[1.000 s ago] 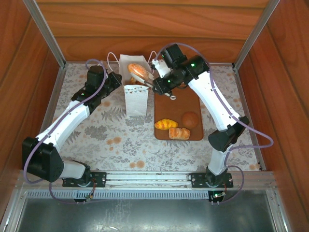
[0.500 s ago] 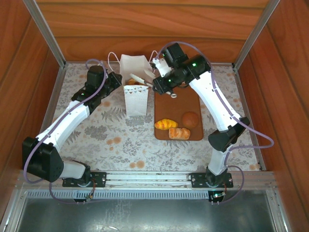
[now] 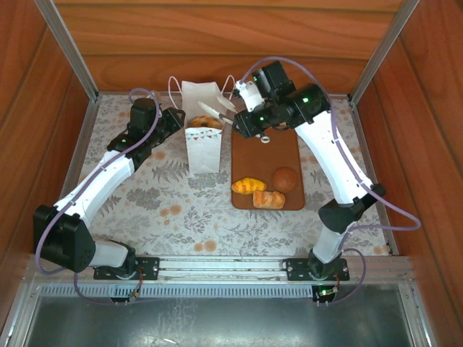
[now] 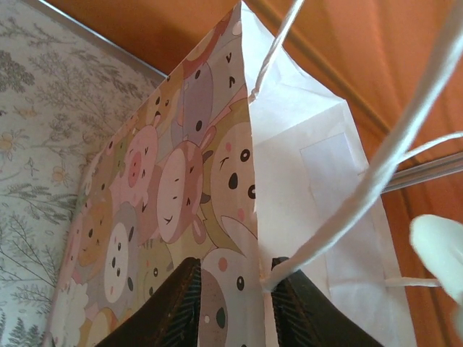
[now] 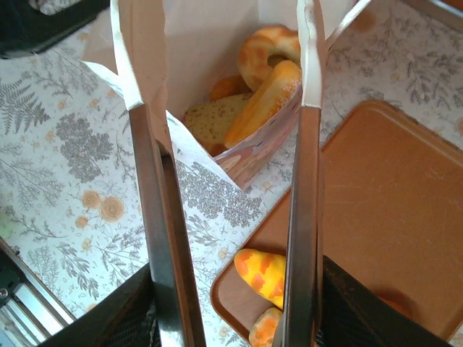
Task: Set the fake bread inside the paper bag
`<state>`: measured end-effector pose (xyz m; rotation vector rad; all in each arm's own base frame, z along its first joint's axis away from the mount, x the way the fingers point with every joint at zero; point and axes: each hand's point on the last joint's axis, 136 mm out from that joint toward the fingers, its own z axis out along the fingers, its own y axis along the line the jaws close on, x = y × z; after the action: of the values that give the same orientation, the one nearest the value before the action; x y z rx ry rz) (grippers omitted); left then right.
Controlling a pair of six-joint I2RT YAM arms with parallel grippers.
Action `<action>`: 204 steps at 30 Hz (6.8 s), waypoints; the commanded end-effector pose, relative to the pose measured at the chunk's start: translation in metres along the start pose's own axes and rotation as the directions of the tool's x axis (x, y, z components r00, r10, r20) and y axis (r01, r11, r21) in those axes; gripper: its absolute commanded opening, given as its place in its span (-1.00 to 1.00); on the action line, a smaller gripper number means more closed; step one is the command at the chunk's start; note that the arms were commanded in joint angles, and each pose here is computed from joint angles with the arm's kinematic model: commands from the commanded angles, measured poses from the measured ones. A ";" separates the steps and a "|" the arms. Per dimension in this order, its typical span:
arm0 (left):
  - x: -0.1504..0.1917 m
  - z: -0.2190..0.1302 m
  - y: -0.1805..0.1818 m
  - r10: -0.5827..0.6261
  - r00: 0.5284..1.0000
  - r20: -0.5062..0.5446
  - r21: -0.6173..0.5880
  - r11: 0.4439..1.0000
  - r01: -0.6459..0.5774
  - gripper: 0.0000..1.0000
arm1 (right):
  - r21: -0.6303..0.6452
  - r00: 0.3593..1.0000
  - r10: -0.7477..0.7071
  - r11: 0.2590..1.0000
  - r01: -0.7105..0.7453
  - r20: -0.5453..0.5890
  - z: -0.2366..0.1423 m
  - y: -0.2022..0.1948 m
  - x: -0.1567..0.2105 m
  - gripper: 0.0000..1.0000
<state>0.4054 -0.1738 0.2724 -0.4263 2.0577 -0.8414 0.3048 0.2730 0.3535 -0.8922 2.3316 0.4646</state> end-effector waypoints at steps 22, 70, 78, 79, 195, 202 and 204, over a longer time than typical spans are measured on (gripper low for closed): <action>-0.010 -0.084 0.017 0.212 0.961 0.177 -0.004 0.977 -0.214 1.00 | 0.384 0.874 0.482 0.821 -0.423 -0.067 -0.076 -0.058 0.196 0.06; -0.012 -0.100 0.026 0.422 0.870 0.257 -0.071 0.906 -0.418 1.00 | 0.442 0.605 0.683 0.729 -0.523 -0.410 0.048 -0.092 0.288 0.28; -0.013 -0.102 0.025 0.416 0.871 0.263 -0.064 0.908 -0.414 1.00 | 0.451 0.596 0.682 0.729 -0.514 -0.424 0.043 -0.090 0.292 0.15; -0.013 -0.103 0.024 0.414 0.871 0.264 -0.063 0.909 -0.413 1.00 | 0.454 0.598 0.682 0.730 -0.511 -0.422 0.041 -0.091 0.292 0.13; -0.070 -0.023 -0.001 0.099 0.995 -0.022 0.044 0.994 -0.098 -0.05 | 0.236 0.983 -0.167 0.955 0.180 -0.073 -0.063 -0.023 0.083 0.19; -0.053 -0.044 0.010 0.042 0.999 -0.001 0.053 0.998 -0.042 0.43 | 0.193 0.913 -0.306 0.912 0.363 -0.268 -0.057 -0.031 0.168 0.19; -0.047 -0.051 0.016 0.024 1.000 0.006 0.048 0.999 -0.024 0.47 | 0.184 0.884 -0.329 0.896 0.403 -0.332 -0.050 -0.036 0.184 0.18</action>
<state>0.3989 -0.1180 0.2999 -0.3522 2.0824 -0.8339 0.2020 0.1412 0.2839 -1.1849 2.3536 -0.0347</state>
